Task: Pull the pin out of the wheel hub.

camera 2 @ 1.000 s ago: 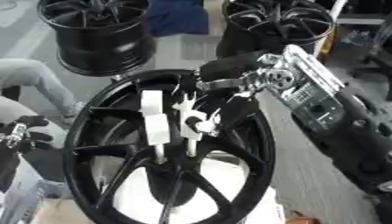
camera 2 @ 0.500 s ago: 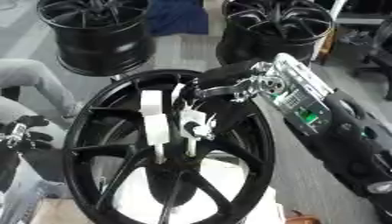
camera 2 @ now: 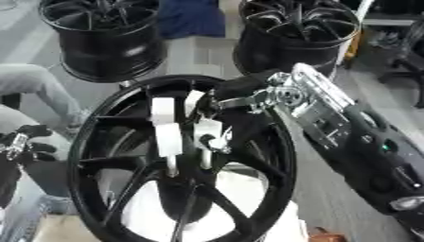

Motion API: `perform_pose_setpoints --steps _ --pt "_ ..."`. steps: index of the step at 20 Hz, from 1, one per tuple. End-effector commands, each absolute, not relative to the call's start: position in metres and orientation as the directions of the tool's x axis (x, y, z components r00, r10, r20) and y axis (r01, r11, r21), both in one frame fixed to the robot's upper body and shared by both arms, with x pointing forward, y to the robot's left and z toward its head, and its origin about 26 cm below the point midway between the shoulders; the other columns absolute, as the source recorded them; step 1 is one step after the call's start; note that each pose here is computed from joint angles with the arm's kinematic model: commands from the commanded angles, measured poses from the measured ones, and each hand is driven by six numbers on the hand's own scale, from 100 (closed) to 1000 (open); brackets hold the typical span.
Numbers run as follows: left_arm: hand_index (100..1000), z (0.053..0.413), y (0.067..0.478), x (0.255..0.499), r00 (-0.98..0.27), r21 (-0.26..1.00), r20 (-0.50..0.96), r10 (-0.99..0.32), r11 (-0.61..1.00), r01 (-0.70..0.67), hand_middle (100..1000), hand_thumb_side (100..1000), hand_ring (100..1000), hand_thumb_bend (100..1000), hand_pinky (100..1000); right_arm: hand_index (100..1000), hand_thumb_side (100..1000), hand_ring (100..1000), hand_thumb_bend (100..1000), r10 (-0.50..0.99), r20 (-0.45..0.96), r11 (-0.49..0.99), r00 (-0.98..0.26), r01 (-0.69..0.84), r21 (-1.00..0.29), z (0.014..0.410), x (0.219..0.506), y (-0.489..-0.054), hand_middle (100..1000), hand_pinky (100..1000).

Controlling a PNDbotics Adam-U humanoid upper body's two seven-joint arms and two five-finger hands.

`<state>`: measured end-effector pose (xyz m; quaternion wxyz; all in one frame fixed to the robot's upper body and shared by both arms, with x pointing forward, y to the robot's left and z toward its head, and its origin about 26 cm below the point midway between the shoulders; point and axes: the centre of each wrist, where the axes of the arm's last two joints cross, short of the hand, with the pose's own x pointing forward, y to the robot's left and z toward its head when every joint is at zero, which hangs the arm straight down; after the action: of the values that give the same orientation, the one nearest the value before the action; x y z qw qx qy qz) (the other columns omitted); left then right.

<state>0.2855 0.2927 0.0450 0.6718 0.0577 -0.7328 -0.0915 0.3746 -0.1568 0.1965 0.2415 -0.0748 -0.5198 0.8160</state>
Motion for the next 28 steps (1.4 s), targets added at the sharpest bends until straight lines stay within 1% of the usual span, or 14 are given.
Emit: perform_pose_setpoints --steps 1,4,8,12,16,19,20,22,23,24,25,28 --pt "769 0.053 0.290 0.288 -0.122 0.222 0.969 -0.215 0.974 0.043 691 763 585 100 561 897 727 804 100 0.485 0.110 -0.353 -0.868 -0.309 -0.883 0.200 0.377 -0.159 796 749" --pt "768 0.053 0.290 0.289 -0.122 0.222 0.969 -0.215 0.974 0.044 691 763 585 100 561 894 724 797 100 0.491 0.111 -0.364 -0.864 -0.319 -0.875 0.195 0.379 -0.159 795 741" --pt "768 0.053 0.290 0.288 -0.121 0.222 0.969 -0.215 0.974 0.043 692 763 585 100 561 891 718 763 100 0.498 0.111 -0.379 -0.860 -0.331 -0.864 0.191 0.381 -0.160 786 708" --pt "768 0.053 0.290 0.288 -0.122 0.222 0.969 -0.216 0.974 0.043 692 763 585 100 561 886 696 737 100 0.499 0.107 -0.388 -0.860 -0.332 -0.860 0.189 0.381 -0.159 774 684" --pt "768 0.053 0.290 0.288 -0.122 0.223 0.969 -0.216 0.974 0.042 692 763 585 100 560 878 646 700 100 0.498 0.098 -0.402 -0.862 -0.330 -0.854 0.188 0.382 -0.159 760 651" --pt "768 0.053 0.290 0.288 -0.121 0.223 0.969 -0.216 0.974 0.042 692 763 585 100 561 866 577 638 100 0.495 0.092 -0.406 -0.864 -0.323 -0.855 0.188 0.381 -0.159 745 603" --pt "768 0.053 0.290 0.288 -0.121 0.223 0.969 -0.216 0.974 0.042 692 763 585 100 561 863 567 626 100 0.493 0.090 -0.405 -0.865 -0.320 -0.857 0.189 0.381 -0.159 741 594" --pt "768 0.053 0.290 0.288 -0.121 0.222 0.969 -0.216 0.974 0.042 692 763 585 100 561 851 519 574 100 0.491 0.088 -0.401 -0.867 -0.315 -0.860 0.190 0.381 -0.158 722 540" --pt "768 0.053 0.290 0.288 -0.121 0.222 0.969 -0.216 0.974 0.042 692 763 585 100 561 837 487 538 100 0.490 0.088 -0.398 -0.867 -0.312 -0.863 0.190 0.380 -0.158 701 496" --pt "768 0.053 0.290 0.288 -0.121 0.222 0.969 -0.216 0.974 0.042 692 763 585 100 561 831 478 525 100 0.488 0.089 -0.393 -0.868 -0.309 -0.866 0.191 0.380 -0.158 693 478" --pt "768 0.053 0.290 0.288 -0.121 0.222 0.969 -0.216 0.974 0.042 692 764 585 100 561 805 446 480 100 0.486 0.089 -0.388 -0.869 -0.307 -0.869 0.192 0.380 -0.158 657 417" --pt "768 0.053 0.290 0.288 -0.120 0.222 0.969 -0.215 0.974 0.043 692 764 585 100 561 696 273 402 100 0.472 0.097 -0.363 -0.876 -0.294 -0.884 0.198 0.377 -0.156 573 333"
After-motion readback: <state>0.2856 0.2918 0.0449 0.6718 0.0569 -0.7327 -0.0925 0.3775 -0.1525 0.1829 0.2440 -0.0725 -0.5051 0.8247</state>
